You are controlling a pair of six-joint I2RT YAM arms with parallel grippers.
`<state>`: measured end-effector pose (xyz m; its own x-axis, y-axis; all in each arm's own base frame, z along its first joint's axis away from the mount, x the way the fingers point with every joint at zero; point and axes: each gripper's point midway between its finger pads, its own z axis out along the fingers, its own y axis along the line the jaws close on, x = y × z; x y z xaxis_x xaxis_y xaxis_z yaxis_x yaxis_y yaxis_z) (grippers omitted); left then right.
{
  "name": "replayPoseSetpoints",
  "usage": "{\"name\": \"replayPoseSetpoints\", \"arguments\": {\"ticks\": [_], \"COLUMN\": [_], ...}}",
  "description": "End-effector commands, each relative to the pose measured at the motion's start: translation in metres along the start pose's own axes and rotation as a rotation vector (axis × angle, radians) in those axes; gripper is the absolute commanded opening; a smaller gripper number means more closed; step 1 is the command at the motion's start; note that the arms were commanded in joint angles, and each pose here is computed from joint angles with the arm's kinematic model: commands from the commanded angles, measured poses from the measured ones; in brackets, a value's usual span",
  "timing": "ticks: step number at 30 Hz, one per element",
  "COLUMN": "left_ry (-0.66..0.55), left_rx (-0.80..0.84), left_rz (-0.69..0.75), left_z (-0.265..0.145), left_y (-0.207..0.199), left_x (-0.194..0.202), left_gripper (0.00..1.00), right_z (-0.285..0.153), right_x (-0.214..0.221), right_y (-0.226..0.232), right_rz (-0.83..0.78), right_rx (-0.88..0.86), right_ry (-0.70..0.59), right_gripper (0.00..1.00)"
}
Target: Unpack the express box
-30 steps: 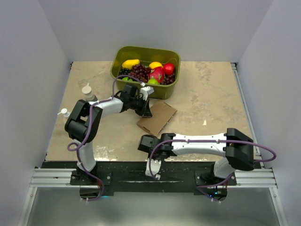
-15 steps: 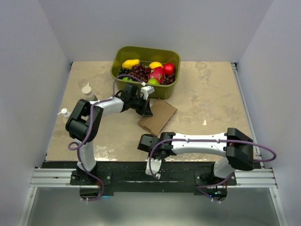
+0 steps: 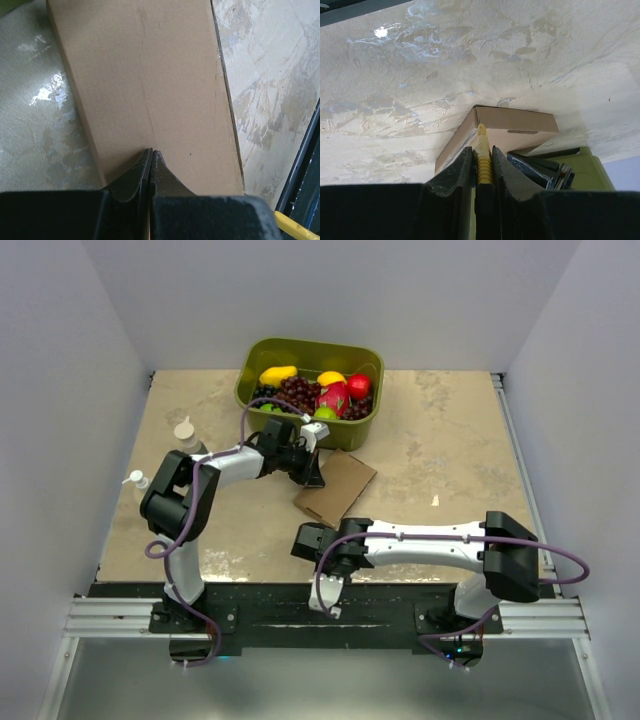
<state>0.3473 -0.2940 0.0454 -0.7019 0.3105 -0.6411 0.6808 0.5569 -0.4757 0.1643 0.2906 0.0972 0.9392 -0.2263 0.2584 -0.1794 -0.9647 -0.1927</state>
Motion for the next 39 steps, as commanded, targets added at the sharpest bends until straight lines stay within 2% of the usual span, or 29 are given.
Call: {"name": "replayPoseSetpoints", "arguments": {"ticks": [1,10,12,13,15,16,17,18,19,20,22,23,24,25,26,27,28,29,30,31,33,34,36,37,39], "left_ry": [0.115,0.126,0.108,0.076,0.029,-0.024,-0.045,-0.069,-0.114,-0.13,-0.171,-0.177,-0.177,-0.17,-0.128,-0.113,-0.091,-0.079,-0.061,-0.081,-0.094,-0.098,-0.052,0.003,0.058], "left_rx": [-0.129,-0.133,-0.11,-0.106,-0.076,-0.088,-0.105,-0.159,-0.177,-0.194,-0.239,-0.247,-0.247,-0.252,-0.257,-0.262,-0.256,-0.242,-0.226,-0.218,-0.18,-0.18,-0.208,-0.227,-0.302], "left_rz": [-0.014,-0.008,0.024,0.046,0.128,0.19,0.211,0.227,0.276,0.295,0.34,0.351,0.36,0.372,0.352,0.359,0.388,0.403,0.41,0.441,0.481,0.514,0.553,0.576,0.603], "left_z": [0.012,0.015,0.012,0.004,-0.007,-0.023,-0.032,-0.042,-0.059,-0.067,-0.085,-0.089,-0.092,-0.094,-0.095,-0.096,-0.097,-0.097,-0.095,-0.1,-0.094,-0.094,-0.086,-0.078,-0.075], "left_y": [0.034,0.038,0.031,0.024,0.011,0.002,-0.002,0.002,-0.007,-0.009,-0.013,-0.015,-0.018,-0.017,-0.015,-0.015,-0.015,-0.017,-0.017,-0.022,-0.03,-0.032,-0.03,-0.021,-0.003], "left_x": [0.041,0.041,0.033,0.02,0.001,-0.021,-0.03,-0.04,-0.056,-0.061,-0.073,-0.075,-0.077,-0.078,-0.07,-0.071,-0.066,-0.06,-0.047,-0.048,-0.036,-0.036,-0.027,-0.016,-0.01], "left_gripper": [0.0,0.0,0.0,0.0,0.11,0.16,0.3,0.36,0.43,0.54,0.62,0.67,0.68,0.68,0.69,0.7,0.7,0.74,0.75,0.75,0.78,0.79,0.81,0.82,0.82], "right_z": [-0.023,-0.047,-0.064,-0.062,-0.077,-0.078,-0.074,-0.087,-0.089,-0.09,-0.102,-0.103,-0.108,-0.112,-0.113,-0.117,-0.121,-0.124,-0.101,-0.122,-0.107,-0.121,-0.109,-0.112,-0.098], "right_x": [0.03,0.05,0.063,0.075,0.099,0.123,0.131,0.151,0.182,0.19,0.233,0.241,0.243,0.267,0.274,0.267,0.289,0.291,0.28,0.297,0.29,0.3,0.297,0.306,0.306], "right_y": [-0.005,-0.016,-0.027,-0.02,-0.027,-0.013,-0.008,-0.012,0.006,0.008,0.032,0.038,0.039,0.054,0.061,0.067,0.081,0.086,0.101,0.103,0.109,0.104,0.102,0.099,0.103], "right_rz": [0.013,0.074,0.199,0.27,0.522,0.666,0.838,0.961,1.123,1.295,1.533,1.637,1.7,1.801,1.915,1.974,2.059,2.165,2.242,2.263,2.4,2.393,2.489,2.491,2.606], "right_rx": [0.007,0.032,0.073,0.042,0.101,0.077,0.074,0.13,0.144,0.177,0.252,0.277,0.312,0.388,0.437,0.472,0.583,0.647,0.624,0.808,0.866,0.989,1.023,1.093,1.11], "right_ry": [0.127,0.188,0.194,0.196,0.186,0.189,0.165,0.159,0.173,0.114,0.1,0.071,-0.009,-0.004,-0.026,-0.102,-0.105,-0.146,-0.162,-0.204,-0.29,-0.342,-0.435,-0.456,-0.517], "right_gripper": [0.0,0.0,0.0,0.0,0.0,0.0,0.0,0.0,0.0,0.0,0.0,0.0,0.0,0.0,0.0,0.0,0.0,0.0,0.0,0.0,0.0,0.0,0.0,0.0,0.0]}}
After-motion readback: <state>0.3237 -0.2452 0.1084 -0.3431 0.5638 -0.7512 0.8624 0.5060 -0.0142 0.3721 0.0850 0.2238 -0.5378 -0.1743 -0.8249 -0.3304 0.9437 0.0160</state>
